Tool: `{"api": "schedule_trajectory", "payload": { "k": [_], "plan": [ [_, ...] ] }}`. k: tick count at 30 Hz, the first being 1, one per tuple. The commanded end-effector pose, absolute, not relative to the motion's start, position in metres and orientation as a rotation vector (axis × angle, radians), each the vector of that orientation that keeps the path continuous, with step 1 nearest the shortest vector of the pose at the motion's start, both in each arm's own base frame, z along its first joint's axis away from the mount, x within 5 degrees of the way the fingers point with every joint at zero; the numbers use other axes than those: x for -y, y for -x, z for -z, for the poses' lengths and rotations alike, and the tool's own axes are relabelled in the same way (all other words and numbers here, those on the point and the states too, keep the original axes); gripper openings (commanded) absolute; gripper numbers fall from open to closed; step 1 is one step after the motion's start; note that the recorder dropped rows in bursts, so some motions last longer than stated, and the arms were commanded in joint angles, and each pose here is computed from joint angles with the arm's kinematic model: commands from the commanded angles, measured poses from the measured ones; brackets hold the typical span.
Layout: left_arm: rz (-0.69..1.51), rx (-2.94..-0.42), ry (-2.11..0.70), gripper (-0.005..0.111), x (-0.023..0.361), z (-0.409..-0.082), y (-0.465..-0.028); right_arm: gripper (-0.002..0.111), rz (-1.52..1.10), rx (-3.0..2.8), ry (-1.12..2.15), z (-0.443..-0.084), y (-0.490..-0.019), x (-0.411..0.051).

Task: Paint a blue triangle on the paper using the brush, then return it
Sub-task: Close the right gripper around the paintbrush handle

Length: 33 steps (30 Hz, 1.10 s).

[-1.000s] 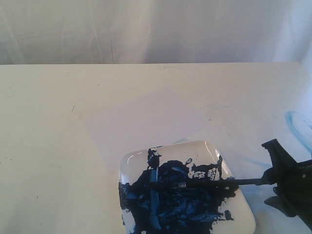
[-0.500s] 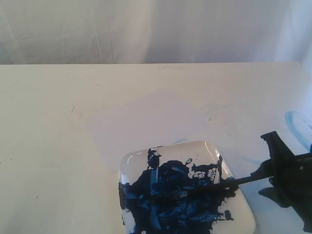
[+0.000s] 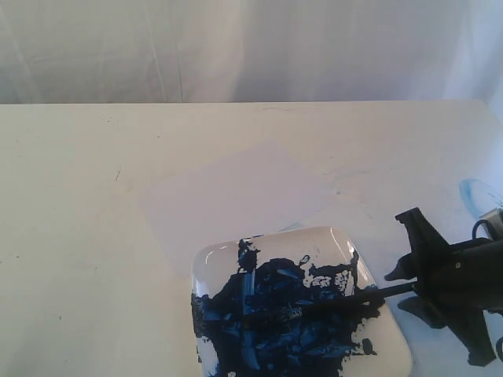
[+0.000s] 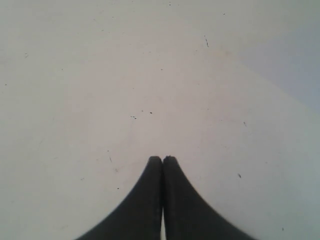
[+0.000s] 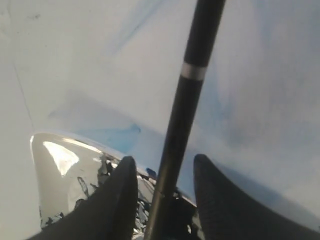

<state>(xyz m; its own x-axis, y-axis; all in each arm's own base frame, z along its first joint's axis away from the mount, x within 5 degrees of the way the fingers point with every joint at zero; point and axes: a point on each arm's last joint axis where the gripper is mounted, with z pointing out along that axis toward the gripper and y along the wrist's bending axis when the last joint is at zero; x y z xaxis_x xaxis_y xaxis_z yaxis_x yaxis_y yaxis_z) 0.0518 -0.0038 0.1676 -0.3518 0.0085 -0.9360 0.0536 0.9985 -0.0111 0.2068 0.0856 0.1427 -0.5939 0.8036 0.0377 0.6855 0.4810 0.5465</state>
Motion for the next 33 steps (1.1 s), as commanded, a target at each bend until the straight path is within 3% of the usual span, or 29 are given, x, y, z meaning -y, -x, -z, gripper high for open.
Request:
{"api": "schedule_trajectory", "payload": {
  "k": [1, 33],
  "plan": [
    [0.052, -1.933, -0.046, 0.0, 0.0041, -0.1663, -0.0515, 0.036, -0.74, -2.507, -1.307, -0.1364, -0.209, -0.087],
    [0.052, -1.933, -0.046, 0.0, 0.0041, -0.1663, -0.0515, 0.036, -0.711, -2.365, -1.429, -0.137, -0.2156, -0.0807]
  ]
}}
